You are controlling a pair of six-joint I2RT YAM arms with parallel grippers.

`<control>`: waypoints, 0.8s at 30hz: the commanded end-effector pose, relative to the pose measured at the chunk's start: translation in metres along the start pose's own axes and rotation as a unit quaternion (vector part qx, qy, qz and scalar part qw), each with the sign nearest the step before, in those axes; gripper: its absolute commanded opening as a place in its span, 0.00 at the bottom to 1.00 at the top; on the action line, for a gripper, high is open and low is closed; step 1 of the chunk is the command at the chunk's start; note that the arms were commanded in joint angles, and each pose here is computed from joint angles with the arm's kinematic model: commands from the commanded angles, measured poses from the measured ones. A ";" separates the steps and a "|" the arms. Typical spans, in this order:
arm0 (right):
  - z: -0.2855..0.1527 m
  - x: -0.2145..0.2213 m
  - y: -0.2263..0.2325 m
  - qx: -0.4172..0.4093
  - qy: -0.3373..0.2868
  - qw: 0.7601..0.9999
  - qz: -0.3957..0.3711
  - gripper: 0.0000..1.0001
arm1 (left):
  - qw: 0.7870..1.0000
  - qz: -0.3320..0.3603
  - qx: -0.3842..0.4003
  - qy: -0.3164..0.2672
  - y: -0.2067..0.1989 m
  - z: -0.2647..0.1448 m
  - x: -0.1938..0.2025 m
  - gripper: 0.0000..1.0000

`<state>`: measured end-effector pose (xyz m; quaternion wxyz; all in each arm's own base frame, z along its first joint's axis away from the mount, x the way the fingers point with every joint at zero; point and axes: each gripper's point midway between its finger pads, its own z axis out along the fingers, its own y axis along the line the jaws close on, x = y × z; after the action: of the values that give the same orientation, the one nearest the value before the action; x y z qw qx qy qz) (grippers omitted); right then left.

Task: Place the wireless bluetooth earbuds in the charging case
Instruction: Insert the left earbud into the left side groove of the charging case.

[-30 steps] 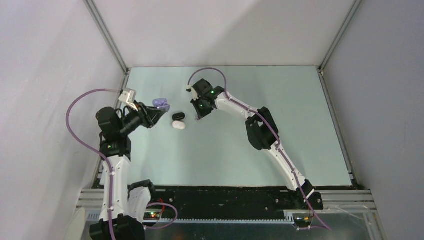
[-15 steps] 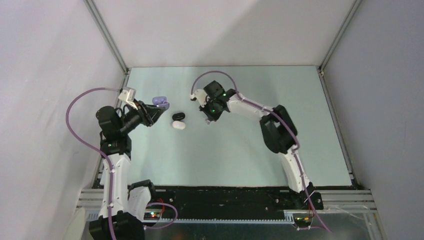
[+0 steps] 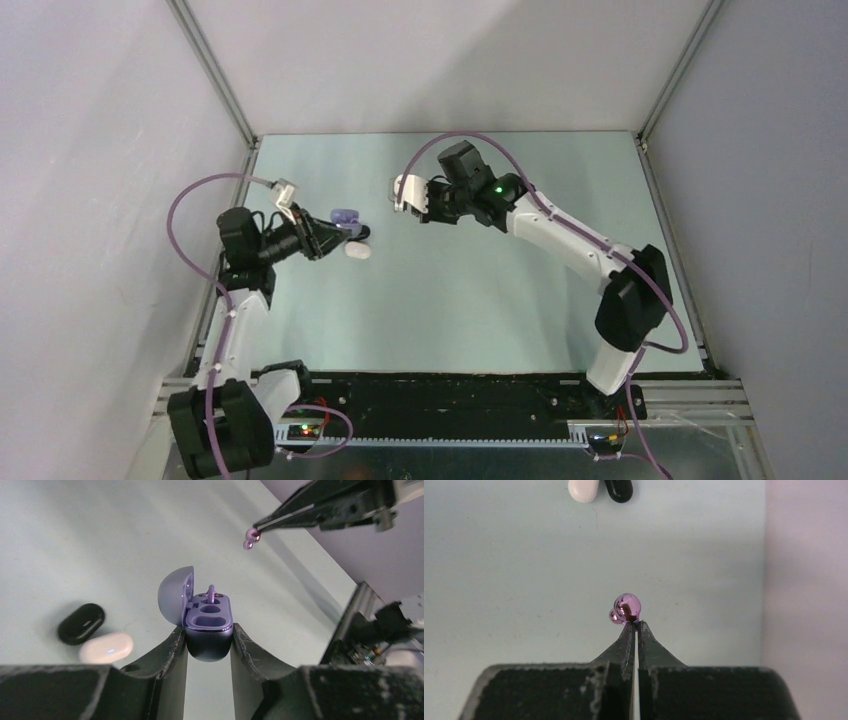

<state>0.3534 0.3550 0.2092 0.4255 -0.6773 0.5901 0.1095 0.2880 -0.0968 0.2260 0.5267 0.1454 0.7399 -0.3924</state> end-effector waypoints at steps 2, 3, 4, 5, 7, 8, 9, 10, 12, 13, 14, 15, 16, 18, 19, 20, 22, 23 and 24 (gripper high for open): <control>-0.060 -0.048 -0.003 -0.001 -0.045 0.994 -0.099 0.00 | 0.992 0.076 0.099 0.028 -0.021 0.017 0.000 0.00; -0.069 -0.059 -0.004 0.002 -0.056 0.993 -0.106 0.00 | 0.988 0.101 0.114 0.030 -0.025 0.020 -0.003 0.00; -0.074 -0.060 0.001 -0.008 -0.053 0.993 -0.106 0.00 | 0.987 0.093 0.125 0.044 -0.024 0.022 0.005 0.00; -0.080 -0.071 0.001 -0.008 -0.062 0.991 -0.114 0.00 | 0.982 0.119 0.137 0.047 -0.027 0.025 0.003 0.00; -0.087 -0.081 0.007 -0.021 -0.064 0.991 -0.119 0.00 | 0.975 0.146 0.159 0.059 -0.030 0.031 0.005 0.00; -0.089 -0.080 0.013 -0.032 -0.057 0.991 -0.116 0.00 | 0.974 0.136 0.165 0.073 -0.031 0.031 0.013 0.00; -0.090 -0.089 0.012 -0.031 -0.060 0.991 -0.115 0.00 | 0.966 0.171 0.177 0.072 -0.035 0.035 0.010 0.00; -0.092 -0.090 0.015 -0.037 -0.056 0.992 -0.110 0.00 | 0.965 0.172 0.181 0.083 -0.036 0.036 0.016 0.00; -0.092 -0.099 0.016 -0.039 -0.054 0.993 -0.099 0.00 | 0.956 0.202 0.196 0.085 -0.042 0.042 0.017 0.00; -0.092 -0.107 0.013 -0.036 -0.057 0.994 -0.089 0.00 | 0.950 0.217 0.210 0.084 -0.049 0.046 0.016 0.00; -0.095 -0.112 0.011 -0.033 -0.060 0.994 -0.083 0.00 | 0.947 0.220 0.218 0.085 -0.052 0.047 0.017 0.00; -0.090 -0.111 0.012 -0.036 -0.057 0.996 -0.066 0.00 | 0.942 0.233 0.228 0.083 -0.057 0.050 0.016 0.00; -0.092 -0.114 0.009 -0.030 -0.056 0.996 -0.054 0.00 | 0.940 0.234 0.233 0.086 -0.059 0.050 0.018 0.00; -0.088 -0.116 0.007 -0.028 -0.050 0.998 -0.041 0.00 | 0.931 0.256 0.247 0.081 -0.064 0.050 0.017 0.00; -0.083 -0.113 0.009 -0.035 -0.042 0.998 -0.035 0.00 | 0.930 0.260 0.249 0.079 -0.065 0.050 0.016 0.00; -0.081 -0.115 0.008 -0.037 -0.041 0.998 -0.031 0.00 | 0.928 0.266 0.248 0.078 -0.065 0.050 0.015 0.00; -0.079 -0.115 0.012 -0.045 -0.034 0.998 -0.029 0.00 | 0.927 0.271 0.247 0.077 -0.064 0.051 0.013 0.00; -0.079 -0.113 0.014 -0.049 -0.028 0.998 -0.027 0.00 | 0.926 0.274 0.247 0.075 -0.065 0.050 0.010 0.00; -0.077 -0.112 0.015 -0.051 -0.024 0.998 -0.027 0.00 | 0.926 0.275 0.247 0.074 -0.065 0.050 0.009 0.00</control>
<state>0.2884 0.3837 0.3292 0.4348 -0.7158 0.5278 0.1417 0.2730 -0.1758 0.2165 0.4769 0.4612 0.6281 -0.4066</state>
